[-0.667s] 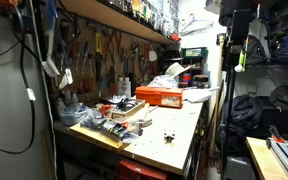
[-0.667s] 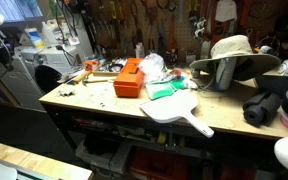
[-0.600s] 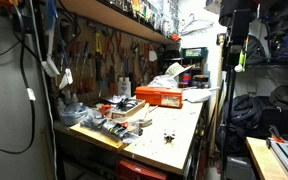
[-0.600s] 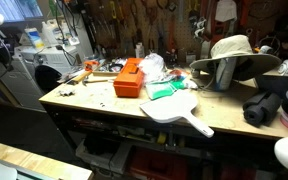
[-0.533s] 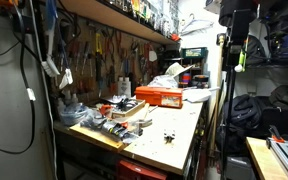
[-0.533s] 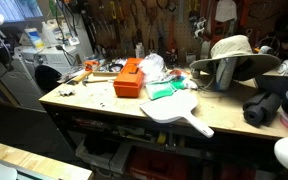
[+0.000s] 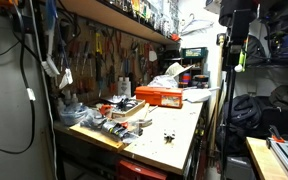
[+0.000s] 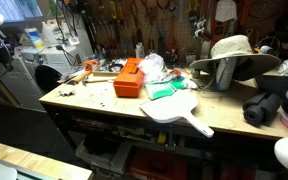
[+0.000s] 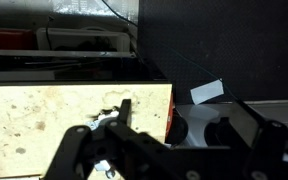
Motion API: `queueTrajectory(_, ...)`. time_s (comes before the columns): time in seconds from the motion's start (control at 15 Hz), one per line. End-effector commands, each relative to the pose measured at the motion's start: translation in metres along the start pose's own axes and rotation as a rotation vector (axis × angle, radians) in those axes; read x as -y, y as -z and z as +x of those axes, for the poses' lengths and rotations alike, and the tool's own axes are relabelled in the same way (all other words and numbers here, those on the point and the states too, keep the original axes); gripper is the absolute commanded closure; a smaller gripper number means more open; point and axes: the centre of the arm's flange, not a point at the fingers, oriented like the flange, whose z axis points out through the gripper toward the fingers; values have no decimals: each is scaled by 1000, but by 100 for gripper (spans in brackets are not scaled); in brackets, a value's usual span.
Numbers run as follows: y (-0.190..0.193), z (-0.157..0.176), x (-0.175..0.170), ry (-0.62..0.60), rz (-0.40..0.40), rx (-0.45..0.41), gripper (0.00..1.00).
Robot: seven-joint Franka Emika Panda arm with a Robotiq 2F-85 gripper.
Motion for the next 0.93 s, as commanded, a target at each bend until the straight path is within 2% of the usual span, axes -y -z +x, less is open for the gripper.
queueTrajectory(0.0, 0, 0, 0, 0, 0, 0, 0)
queueTrajectory(0.27, -2, 37, -25, -190, 62, -61, 0)
queueTrajectory(0.53, -3, 71, -64, -382, 123, -158, 0)
queueTrajectory(0.67, -14, 86, -85, -482, 139, -197, 0)
queueTrajectory(0.87, -34, 106, -116, -624, 119, -280, 0)
